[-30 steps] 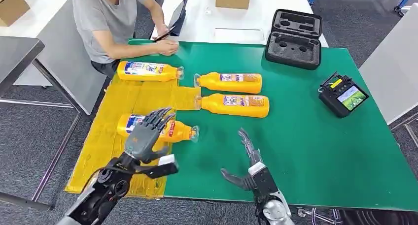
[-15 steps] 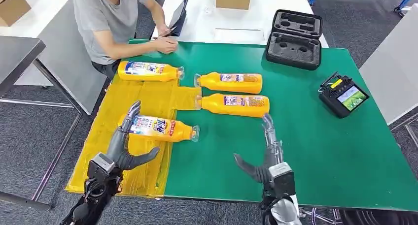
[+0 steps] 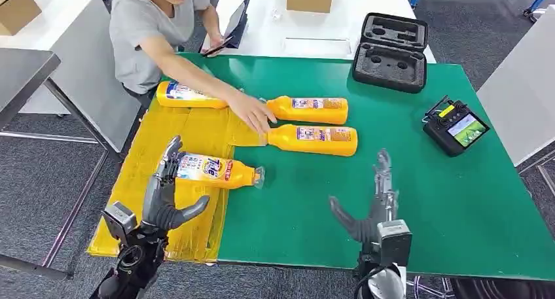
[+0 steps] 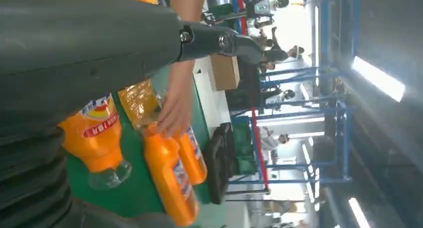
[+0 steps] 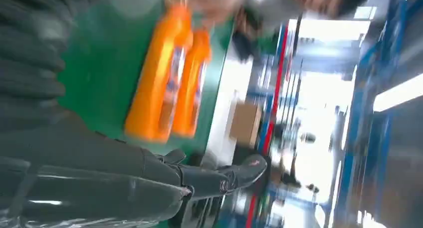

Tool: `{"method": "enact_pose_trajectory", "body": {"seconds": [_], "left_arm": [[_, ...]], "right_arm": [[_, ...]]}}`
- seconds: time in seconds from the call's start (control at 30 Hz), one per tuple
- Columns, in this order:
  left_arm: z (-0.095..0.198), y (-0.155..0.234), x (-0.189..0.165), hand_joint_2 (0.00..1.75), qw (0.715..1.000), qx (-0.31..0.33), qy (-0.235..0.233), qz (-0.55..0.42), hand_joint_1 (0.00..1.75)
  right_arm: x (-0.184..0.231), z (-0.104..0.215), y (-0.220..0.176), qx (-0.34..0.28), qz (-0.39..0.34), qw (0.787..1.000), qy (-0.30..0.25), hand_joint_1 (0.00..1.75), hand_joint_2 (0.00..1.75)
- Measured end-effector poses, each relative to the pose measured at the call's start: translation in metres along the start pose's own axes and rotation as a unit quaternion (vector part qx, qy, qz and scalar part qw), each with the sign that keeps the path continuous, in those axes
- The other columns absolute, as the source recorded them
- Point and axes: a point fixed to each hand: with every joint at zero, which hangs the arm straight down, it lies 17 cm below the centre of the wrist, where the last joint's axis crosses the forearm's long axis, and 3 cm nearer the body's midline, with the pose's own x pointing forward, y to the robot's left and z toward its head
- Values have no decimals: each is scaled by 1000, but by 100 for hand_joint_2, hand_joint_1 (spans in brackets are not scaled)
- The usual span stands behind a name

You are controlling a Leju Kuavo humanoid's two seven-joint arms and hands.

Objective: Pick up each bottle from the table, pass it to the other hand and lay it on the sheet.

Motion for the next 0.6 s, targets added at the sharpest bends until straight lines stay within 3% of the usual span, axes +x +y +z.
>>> {"method": "enact_pose_trajectory", "body": {"seconds": [0.23,0.27,0.43,0.6], "left_arm": [[-2,-24,13,175,997,0,-9,70,0],[-2,-26,13,175,997,0,-9,73,0],[-2,-39,21,175,995,-5,-14,99,0],[-7,-44,28,175,994,5,-22,108,0]], "right_arm": [[-5,1,-50,-108,102,989,4,0,0],[-5,2,-53,-113,106,988,4,0,175],[1,5,-70,-159,168,973,-4,0,175],[6,6,-55,-131,201,971,-20,0,175]]}}
